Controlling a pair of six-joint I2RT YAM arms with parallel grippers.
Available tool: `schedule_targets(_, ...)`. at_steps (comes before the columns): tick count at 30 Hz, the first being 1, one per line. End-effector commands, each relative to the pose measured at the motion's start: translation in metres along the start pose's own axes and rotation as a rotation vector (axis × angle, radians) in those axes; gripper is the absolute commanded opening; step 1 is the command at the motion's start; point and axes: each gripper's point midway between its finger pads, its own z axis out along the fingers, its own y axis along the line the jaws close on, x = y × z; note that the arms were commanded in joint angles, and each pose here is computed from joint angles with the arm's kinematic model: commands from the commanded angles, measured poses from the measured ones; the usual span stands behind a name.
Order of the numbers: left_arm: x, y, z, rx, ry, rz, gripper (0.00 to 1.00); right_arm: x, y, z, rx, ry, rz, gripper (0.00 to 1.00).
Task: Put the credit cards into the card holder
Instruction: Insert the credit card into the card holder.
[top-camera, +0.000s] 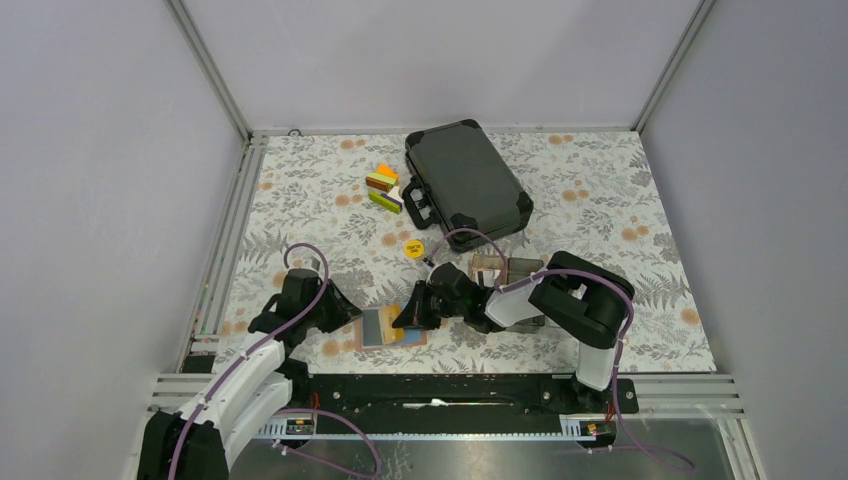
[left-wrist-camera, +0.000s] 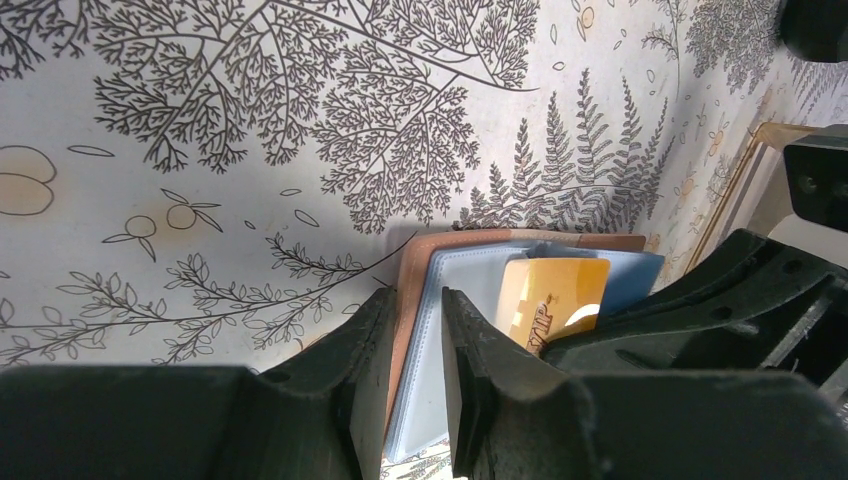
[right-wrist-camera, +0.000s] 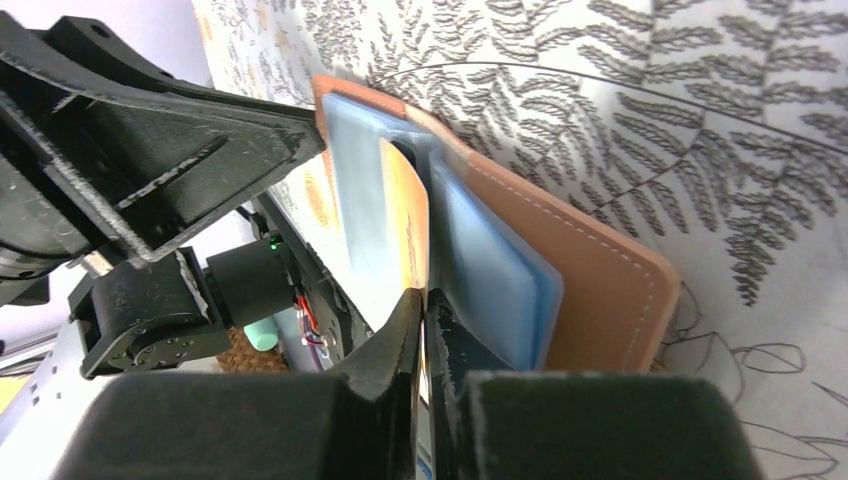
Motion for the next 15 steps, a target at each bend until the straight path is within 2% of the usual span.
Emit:
schedule_targets(1,-0.0008,-0.0070,-0.0002,0.038,-0.007,0.000,0.26,0.0047,-0.0199,0.0024,0.076,-0.021,-0.016,0.02)
schedule_targets(10,-0.0008,-0.0079,-0.0009,0.043,-0.009,0.000,0.26,0.0067,-0.0168,0.0107,0.079,-0.056,-0.026,0.01)
schedule_targets(15,-0.0011,-0.0085,-0.0017,0.046,-0.012,-0.001,0.25,0.0095,-0.0159,0.0120,0.083,-0.057,-0.032,0.19)
